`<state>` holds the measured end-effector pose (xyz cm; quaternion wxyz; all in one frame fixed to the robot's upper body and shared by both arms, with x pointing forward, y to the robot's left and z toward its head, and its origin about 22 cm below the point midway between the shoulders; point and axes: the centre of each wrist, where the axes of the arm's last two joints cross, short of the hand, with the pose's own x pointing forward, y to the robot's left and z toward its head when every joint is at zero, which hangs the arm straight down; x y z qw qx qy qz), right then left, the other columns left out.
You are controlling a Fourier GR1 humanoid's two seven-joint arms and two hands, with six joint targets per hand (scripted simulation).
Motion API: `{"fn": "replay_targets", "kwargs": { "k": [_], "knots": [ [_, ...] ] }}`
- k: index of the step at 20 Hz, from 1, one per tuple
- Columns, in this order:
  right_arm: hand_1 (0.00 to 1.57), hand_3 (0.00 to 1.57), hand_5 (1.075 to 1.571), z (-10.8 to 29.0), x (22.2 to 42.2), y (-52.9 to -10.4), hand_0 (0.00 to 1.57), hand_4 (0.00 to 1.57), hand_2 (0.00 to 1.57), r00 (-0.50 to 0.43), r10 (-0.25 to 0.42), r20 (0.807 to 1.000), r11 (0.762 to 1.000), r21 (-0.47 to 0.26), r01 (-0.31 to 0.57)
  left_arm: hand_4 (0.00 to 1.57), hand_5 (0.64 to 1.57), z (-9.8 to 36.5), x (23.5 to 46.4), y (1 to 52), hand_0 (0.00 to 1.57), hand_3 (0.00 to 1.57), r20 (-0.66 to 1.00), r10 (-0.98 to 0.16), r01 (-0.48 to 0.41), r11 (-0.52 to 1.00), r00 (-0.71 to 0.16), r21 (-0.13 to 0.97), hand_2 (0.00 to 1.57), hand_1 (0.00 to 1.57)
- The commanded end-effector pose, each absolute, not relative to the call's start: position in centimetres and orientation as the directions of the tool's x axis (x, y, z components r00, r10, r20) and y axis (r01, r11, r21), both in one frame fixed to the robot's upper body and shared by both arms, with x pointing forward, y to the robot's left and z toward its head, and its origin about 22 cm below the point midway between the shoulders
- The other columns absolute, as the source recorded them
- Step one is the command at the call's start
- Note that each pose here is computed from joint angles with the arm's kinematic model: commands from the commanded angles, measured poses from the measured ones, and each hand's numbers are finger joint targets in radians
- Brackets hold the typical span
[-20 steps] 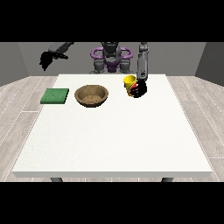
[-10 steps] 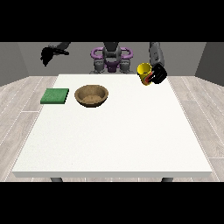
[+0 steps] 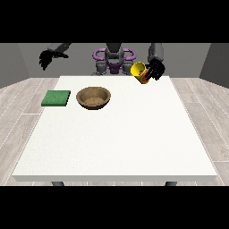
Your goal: Pick the cup and pour the ball into the bowl, then pick the bowl and place it on the pad
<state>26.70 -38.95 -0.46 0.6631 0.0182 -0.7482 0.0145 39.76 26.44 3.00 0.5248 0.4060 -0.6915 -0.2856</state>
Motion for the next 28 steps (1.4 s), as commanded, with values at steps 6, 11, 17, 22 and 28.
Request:
{"fn": "replay_targets", "kwargs": {
  "k": [6,11,17,22,28],
  "knots": [
    [0.00,0.00,1.570,-0.3,26.9,-40.4,0.00,0.00,0.00,-0.087,-0.020,0.996,0.997,0.013,-0.081,1.57,1.211,5.1,41.6,19.3,1.52,1.57,0.211,-0.975,-0.302,0.223,-0.073,0.927,1.57,1.52],
    [0.00,0.00,1.571,-2.1,26.9,-38.8,0.00,0.00,0.00,-0.041,-0.017,0.999,0.999,0.015,-0.050,1.53,1.298,6.6,42.1,14.9,1.55,1.57,-0.087,-0.988,-0.317,-0.042,-0.129,0.948,1.57,1.55],
    [0.00,0.00,1.571,-2.2,26.3,-40.7,0.00,0.00,0.00,-0.064,-0.024,0.998,0.998,0.020,-0.065,1.57,1.098,4.3,39.7,7.6,1.48,1.57,-0.372,-0.886,-0.293,-0.292,-0.275,0.911,1.57,1.48],
    [0.00,0.00,1.570,-1.6,27.7,-39.5,0.00,0.00,0.00,-0.055,-0.040,0.998,0.995,0.035,-0.095,1.56,1.164,4.7,40.2,6.5,1.53,1.57,-0.669,-0.703,-0.353,-0.579,-0.241,0.735,1.57,1.53],
    [0.00,0.00,1.571,-1.1,26.9,-42.0,0.00,0.00,0.00,-0.075,-0.014,0.997,0.998,0.009,-0.066,1.51,1.178,4.6,39.6,5.0,1.46,1.57,-0.829,-0.495,-0.423,-0.713,-0.262,0.559,1.57,1.46]
  ]
}}
